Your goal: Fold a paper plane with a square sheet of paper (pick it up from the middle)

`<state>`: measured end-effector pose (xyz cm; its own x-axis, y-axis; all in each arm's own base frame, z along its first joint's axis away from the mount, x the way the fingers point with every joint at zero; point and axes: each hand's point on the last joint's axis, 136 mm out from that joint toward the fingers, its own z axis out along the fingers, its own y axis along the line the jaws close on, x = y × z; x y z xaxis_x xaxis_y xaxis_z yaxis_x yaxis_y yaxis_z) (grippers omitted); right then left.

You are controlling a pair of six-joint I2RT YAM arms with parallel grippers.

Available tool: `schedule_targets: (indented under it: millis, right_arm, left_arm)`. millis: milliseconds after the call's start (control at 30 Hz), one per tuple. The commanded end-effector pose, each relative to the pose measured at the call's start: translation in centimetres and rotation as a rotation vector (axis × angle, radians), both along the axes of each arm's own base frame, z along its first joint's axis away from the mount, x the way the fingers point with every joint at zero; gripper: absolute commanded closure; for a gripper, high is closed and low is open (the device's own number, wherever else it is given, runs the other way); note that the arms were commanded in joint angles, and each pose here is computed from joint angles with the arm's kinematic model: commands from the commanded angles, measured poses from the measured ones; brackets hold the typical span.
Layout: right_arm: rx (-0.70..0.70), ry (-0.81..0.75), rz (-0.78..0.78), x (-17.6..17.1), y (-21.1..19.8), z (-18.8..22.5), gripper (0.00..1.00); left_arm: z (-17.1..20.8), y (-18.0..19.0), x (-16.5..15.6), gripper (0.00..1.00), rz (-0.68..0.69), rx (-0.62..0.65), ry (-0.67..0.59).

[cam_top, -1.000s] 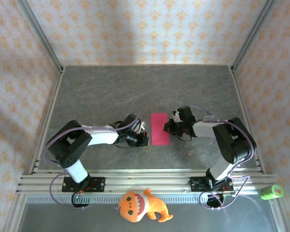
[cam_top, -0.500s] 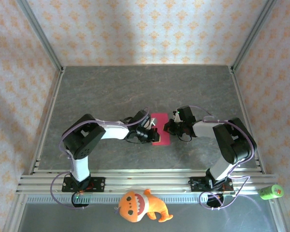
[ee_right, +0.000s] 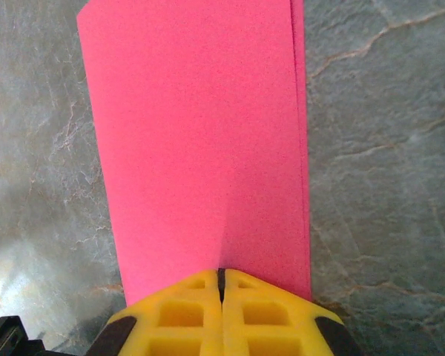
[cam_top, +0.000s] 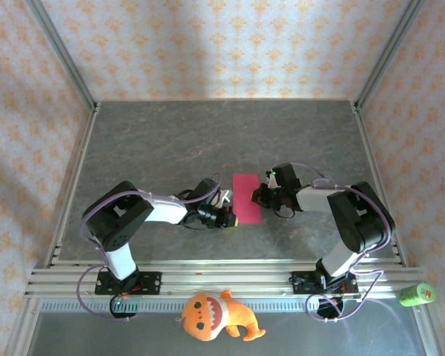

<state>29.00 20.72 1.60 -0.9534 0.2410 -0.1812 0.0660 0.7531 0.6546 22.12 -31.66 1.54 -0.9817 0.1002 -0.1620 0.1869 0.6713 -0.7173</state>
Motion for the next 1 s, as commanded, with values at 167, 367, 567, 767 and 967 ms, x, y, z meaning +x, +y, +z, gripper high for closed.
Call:
schedule_targets:
  millis: [167,367,567,767,967]
  right_arm:
    - [-0.156,0.164,-0.040,-3.6,-3.2,-4.0,1.00]
    - [-0.070,0.090,0.023,-2.4,-0.5,-1.2,1.00]
    - [0.004,-0.027,0.050,-1.5,1.7,3.2,1.00]
    - [-0.054,-0.140,-0.037,-2.4,-1.2,5.3,0.95]
    - [-0.109,-0.118,-0.087,-3.6,-3.6,4.7,0.92]
  left_arm:
    - [-0.5,3.2,-2.4,1.00,0.017,0.111,0.046]
    - [3.5,3.8,0.9,1.00,0.162,0.041,-0.059]
    - [6.9,4.5,5.5,1.00,0.391,-0.086,-0.119]
    - [9.6,2.8,9.5,1.00,0.470,-0.102,-0.166]
    - [9.5,0.1,11.7,1.00,0.410,-0.071,-0.158]
